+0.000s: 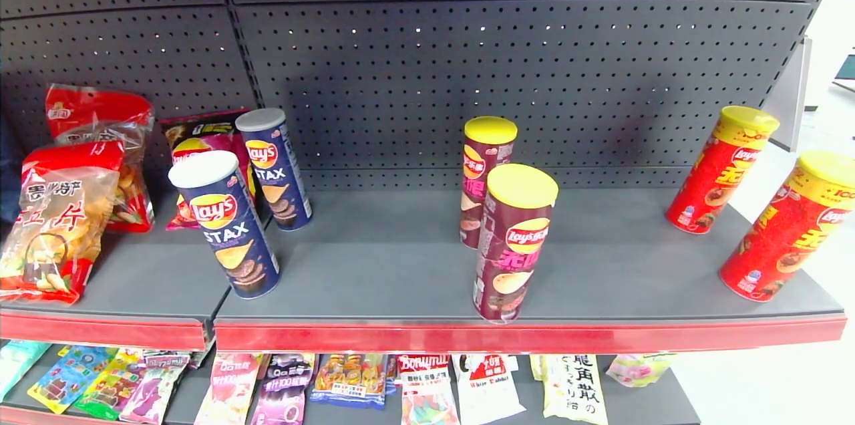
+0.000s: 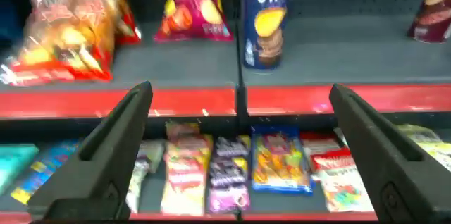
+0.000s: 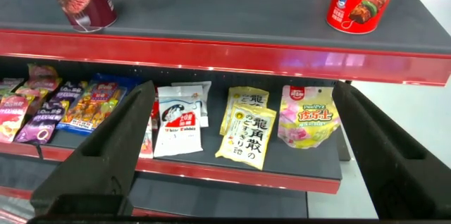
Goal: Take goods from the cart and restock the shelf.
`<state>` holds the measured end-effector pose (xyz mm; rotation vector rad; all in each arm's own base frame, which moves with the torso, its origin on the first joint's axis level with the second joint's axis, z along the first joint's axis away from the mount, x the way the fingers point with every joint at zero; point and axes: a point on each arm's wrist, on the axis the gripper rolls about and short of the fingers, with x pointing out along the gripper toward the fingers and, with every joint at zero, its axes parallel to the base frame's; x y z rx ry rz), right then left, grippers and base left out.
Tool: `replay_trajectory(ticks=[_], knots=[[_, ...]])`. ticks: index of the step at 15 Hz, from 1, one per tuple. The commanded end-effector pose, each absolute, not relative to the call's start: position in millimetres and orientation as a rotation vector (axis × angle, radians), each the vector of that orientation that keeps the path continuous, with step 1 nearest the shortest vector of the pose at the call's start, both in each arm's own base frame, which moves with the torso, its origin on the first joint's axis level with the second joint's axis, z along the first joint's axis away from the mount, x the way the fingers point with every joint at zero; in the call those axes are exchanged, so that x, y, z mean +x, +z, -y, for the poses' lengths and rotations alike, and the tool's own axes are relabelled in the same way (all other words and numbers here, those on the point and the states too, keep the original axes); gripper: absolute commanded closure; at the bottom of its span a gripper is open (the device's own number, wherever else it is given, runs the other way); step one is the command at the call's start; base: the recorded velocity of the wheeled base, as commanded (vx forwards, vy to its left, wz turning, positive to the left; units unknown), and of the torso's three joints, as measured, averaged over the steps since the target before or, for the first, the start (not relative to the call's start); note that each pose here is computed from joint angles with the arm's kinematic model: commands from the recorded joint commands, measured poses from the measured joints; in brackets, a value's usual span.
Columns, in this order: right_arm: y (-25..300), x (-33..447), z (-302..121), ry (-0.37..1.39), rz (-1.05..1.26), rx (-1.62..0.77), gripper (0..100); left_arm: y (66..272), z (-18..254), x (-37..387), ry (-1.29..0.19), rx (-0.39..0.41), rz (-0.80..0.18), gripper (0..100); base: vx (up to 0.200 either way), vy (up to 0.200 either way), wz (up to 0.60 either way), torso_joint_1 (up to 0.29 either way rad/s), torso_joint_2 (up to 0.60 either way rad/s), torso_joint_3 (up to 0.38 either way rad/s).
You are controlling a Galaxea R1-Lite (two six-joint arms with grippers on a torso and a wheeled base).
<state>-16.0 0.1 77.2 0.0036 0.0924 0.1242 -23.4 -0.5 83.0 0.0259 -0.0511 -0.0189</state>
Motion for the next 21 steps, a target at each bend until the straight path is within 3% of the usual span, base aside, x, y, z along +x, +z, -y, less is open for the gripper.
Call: replay_trajectory(ticks=[1,2,12,14,15,19,21], knots=[[77.1,-15.9,-0.1,0.125,-0.094,0.004,0,79.4,0.8,-23.0,-0.027,0.030,0.036,0,0.000,0.000,0.00,0.000,0.00,0.000],[77.1,-15.9,-0.1,0.125,-0.094,0.004,0,74.6,0.7,-23.0,-0.025,0.023,-0.014,0,0.000,0.000,0.00,0.000,0.00,0.000],[77.6,-15.8,-0.1,0.134,-0.093,-0.010,0,75.4,0.6,-22.9,-0.020,0.015,-0.008,0,0.000,0.000,0.00,0.000,0.00,0.000],[191.7,12.7,-4.5,0.235,-0.076,0.069,0,75.4,0.6,-22.9,-0.020,0.015,-0.008,0,0.000,0.000,0.00,0.000,0.00,0.000],[220.2,33.2,-6.6,0.245,-0.099,0.082,0,75.4,0.6,-22.9,-0.020,0.015,-0.008,0,0.000,0.000,0.00,0.000,0.00,0.000],[197.5,102.8,-20.9,0.337,-0.420,-0.011,0,75.3,0.6,-22.9,-0.020,0.015,-0.009,0,0.000,0.000,0.00,0.000,0.00,0.000],[189.9,114.4,-30.4,0.400,-0.489,-0.023,0,75.4,0.6,-22.9,-0.020,0.015,-0.008,0,0.000,0.000,0.00,0.000,0.00,0.000]])
